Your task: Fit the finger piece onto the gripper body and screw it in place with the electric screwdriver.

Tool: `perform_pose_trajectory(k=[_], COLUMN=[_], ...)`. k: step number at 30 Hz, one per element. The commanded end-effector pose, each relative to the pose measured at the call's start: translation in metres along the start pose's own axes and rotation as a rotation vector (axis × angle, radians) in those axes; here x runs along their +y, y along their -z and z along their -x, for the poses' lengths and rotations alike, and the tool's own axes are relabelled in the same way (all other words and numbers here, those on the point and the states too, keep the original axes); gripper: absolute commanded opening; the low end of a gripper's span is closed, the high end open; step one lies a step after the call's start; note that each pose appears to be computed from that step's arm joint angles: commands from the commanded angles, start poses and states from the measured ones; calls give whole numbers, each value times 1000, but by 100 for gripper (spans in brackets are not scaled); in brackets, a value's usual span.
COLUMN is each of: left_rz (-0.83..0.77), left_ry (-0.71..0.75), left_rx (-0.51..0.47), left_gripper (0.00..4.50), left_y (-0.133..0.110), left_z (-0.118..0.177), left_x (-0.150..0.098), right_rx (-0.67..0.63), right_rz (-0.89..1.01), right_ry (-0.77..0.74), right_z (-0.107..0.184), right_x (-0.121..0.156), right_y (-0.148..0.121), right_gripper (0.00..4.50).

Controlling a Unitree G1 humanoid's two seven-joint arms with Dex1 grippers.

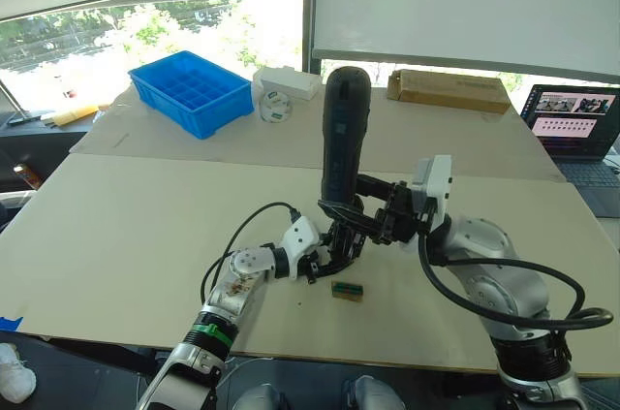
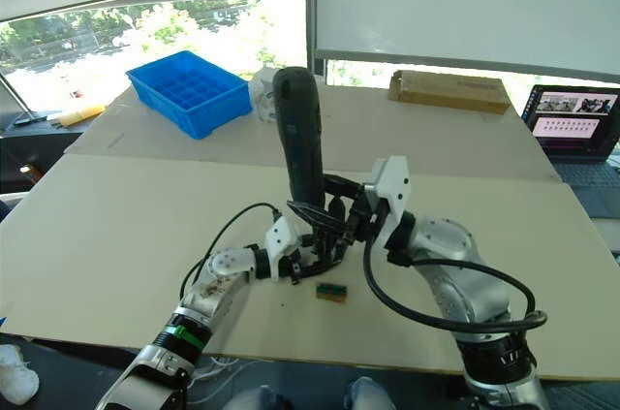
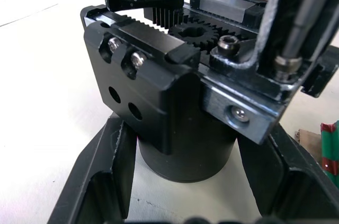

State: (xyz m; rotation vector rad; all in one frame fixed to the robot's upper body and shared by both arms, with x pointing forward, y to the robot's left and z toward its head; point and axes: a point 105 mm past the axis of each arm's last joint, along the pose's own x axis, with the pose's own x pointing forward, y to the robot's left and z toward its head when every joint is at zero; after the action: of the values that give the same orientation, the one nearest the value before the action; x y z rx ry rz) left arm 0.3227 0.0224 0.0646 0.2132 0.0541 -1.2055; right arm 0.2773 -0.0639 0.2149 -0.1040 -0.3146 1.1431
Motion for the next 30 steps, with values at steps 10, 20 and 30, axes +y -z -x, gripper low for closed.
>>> perform_pose_trajectory(k=[10, 20, 30], left_rz=[48, 50, 45], left_ry=[52, 14, -33], left_rx=[55, 57, 47], left_gripper=[228, 228, 228], left_y=[19, 20, 21], left_z=[-1, -2, -6], left_x=[-14, -7, -1], right_rx=[118, -143, -225], right_rz=[-51, 34, 126], right_ry=[9, -120, -194], right_z=[7, 6, 18], right_x=[-2, 3, 11], right_y=[26, -50, -86], right_gripper=[191, 191, 191])
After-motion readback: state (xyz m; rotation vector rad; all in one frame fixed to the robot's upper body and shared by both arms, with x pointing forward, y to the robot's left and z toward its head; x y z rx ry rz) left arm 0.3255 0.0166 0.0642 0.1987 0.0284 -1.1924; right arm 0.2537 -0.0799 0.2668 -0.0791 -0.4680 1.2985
